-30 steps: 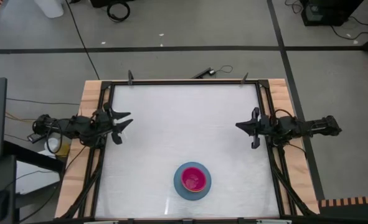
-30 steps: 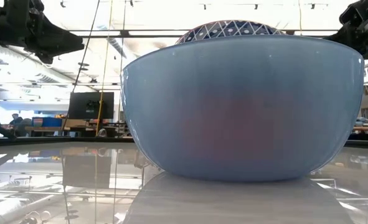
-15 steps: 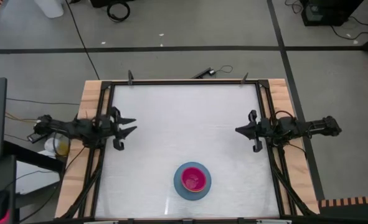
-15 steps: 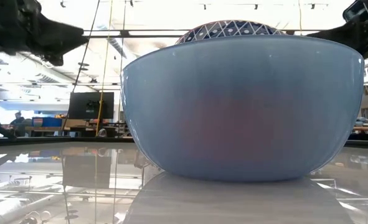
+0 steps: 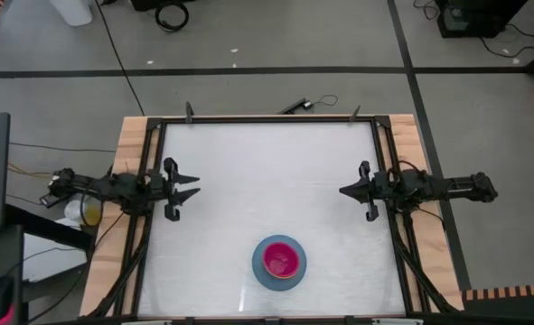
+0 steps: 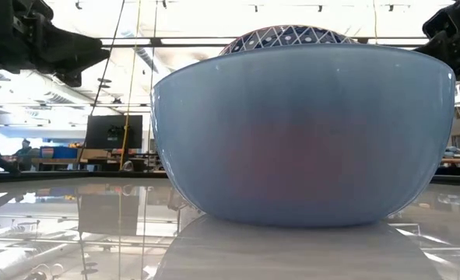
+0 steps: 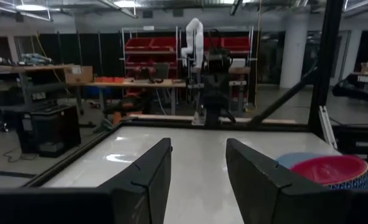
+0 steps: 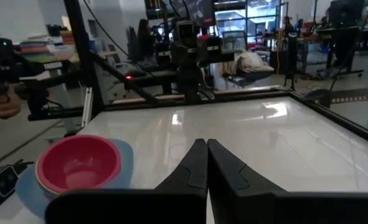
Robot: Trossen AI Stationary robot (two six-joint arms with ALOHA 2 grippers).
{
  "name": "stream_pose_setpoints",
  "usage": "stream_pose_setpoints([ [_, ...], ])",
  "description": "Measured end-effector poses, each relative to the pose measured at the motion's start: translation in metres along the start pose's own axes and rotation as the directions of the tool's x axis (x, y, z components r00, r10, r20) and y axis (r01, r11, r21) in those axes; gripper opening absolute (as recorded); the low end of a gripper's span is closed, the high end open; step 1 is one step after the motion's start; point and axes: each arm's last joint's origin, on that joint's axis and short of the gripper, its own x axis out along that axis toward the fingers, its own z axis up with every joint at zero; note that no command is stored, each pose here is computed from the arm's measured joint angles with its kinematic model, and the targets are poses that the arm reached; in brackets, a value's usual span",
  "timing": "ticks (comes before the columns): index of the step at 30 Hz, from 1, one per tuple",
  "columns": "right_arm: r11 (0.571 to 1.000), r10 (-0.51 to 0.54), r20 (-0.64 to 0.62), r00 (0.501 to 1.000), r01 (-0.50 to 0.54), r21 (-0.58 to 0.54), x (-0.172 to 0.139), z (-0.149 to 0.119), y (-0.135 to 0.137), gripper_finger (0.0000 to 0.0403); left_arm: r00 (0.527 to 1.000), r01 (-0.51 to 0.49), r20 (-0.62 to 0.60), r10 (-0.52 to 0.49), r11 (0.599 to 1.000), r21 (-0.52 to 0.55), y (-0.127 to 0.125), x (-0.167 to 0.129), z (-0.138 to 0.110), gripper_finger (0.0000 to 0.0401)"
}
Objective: Nest bowls inside each other
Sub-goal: Return To Home Position
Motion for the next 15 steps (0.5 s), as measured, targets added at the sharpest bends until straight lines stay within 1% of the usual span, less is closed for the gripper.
stream_pose_setpoints([
  [3, 1.0, -0.012, 0.022, 1.0, 0.012, -0.007, 0.0, 0.002, -0.001, 0.0007, 1.0, 0.006, 0.005, -0.006, 1.0, -0.006, 0.002, 0.001, -0.001, 0.0155],
  [4, 1.0, -0.014, 0.032, 0.999, 0.014, -0.007, 0.0, 0.003, -0.002, 0.0007, 1.0, 0.006, 0.024, -0.005, 1.0, -0.015, 0.003, 0.002, -0.003, 0.0155],
  [8, 1.0, 0.009, 0.083, 0.997, -0.009, 0.002, 0.002, -0.001, -0.003, 0.0007, 1.0, -0.014, 0.015, 0.014, 1.0, -0.02, 0.007, 0.004, -0.007, 0.0155],
  [12, 0.998, 0.0, 0.03, 1.0, -0.002, 0.059, 0.003, -0.006, -0.005, 0.0007, 1.0, -0.018, 0.014, 0.018, 1.0, -0.026, 0.009, 0.004, -0.007, 0.0155],
  [15, 0.997, 0.016, 0.024, 1.0, -0.018, 0.079, 0.003, -0.006, -0.004, 0.0007, 1.0, -0.02, 0.015, 0.02, 1.0, -0.008, 0.009, 0.004, -0.007, 0.0155],
])
